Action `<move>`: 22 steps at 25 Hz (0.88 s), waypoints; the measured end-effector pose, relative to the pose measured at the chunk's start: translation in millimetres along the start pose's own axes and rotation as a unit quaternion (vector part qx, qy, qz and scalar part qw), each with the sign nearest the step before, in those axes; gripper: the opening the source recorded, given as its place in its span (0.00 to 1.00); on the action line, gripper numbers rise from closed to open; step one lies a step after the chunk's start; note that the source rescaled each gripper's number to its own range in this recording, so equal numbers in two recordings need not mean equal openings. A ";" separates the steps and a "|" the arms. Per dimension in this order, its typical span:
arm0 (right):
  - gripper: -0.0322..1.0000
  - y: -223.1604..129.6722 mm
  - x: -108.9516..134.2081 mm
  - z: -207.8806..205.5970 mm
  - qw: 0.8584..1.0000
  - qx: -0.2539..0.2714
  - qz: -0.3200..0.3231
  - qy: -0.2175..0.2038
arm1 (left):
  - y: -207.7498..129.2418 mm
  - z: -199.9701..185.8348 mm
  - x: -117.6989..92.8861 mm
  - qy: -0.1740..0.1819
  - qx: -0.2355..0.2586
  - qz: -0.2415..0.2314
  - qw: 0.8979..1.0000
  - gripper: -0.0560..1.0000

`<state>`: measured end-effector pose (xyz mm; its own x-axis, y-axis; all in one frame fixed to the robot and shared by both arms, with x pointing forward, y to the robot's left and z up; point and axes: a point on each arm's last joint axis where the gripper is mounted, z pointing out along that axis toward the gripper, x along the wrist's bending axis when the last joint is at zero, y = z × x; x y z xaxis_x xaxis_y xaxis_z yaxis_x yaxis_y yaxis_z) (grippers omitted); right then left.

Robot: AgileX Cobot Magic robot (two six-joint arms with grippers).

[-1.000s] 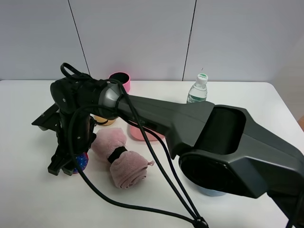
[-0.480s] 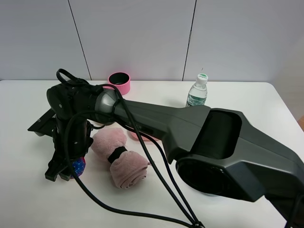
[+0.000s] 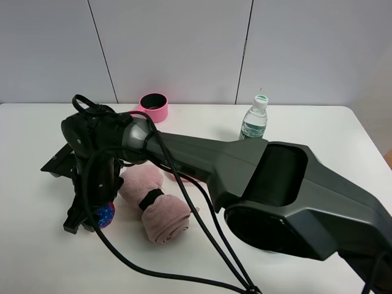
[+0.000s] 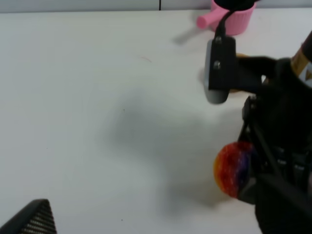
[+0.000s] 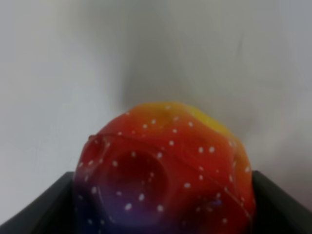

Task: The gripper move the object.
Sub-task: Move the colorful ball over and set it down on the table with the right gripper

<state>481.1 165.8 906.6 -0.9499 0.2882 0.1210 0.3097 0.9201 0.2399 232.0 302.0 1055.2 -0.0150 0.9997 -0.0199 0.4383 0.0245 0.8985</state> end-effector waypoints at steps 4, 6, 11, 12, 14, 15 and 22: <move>0.05 -0.7 0.5 4.1 1.000 0.003 0.000 0.001 | 0.0 0.0 0.0 0.000 0.000 0.000 1.000 1.00; 0.05 -0.5 0.5 4.1 1.000 0.002 0.000 0.001 | 0.0 0.0 0.0 0.000 0.000 0.000 1.000 1.00; 0.05 0.2 3.6 4.3 1.000 0.000 0.002 0.009 | 0.0 0.0 0.0 0.000 0.000 0.000 1.000 1.00; 0.05 0.3 4.0 4.4 1.000 0.000 0.002 0.009 | 0.0 0.0 0.0 0.000 0.000 0.000 1.000 1.00; 0.05 0.4 4.6 4.5 1.000 0.000 0.001 0.009 | 0.0 0.0 0.0 0.000 0.000 0.000 1.000 1.00; 0.05 0.4 4.6 4.5 1.000 0.000 0.001 0.009 | 0.0 0.0 0.0 0.000 0.000 0.000 1.000 1.00; 0.05 0.4 4.5 4.5 1.000 0.000 0.001 0.009 | 0.0 0.0 0.0 0.000 0.000 0.000 1.000 1.00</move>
<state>476.7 168.6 902.9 -0.9483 0.2856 0.1384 0.3118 0.9195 0.2393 232.0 302.0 1055.2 -0.0150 0.9997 -0.0199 0.4383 0.0245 0.8985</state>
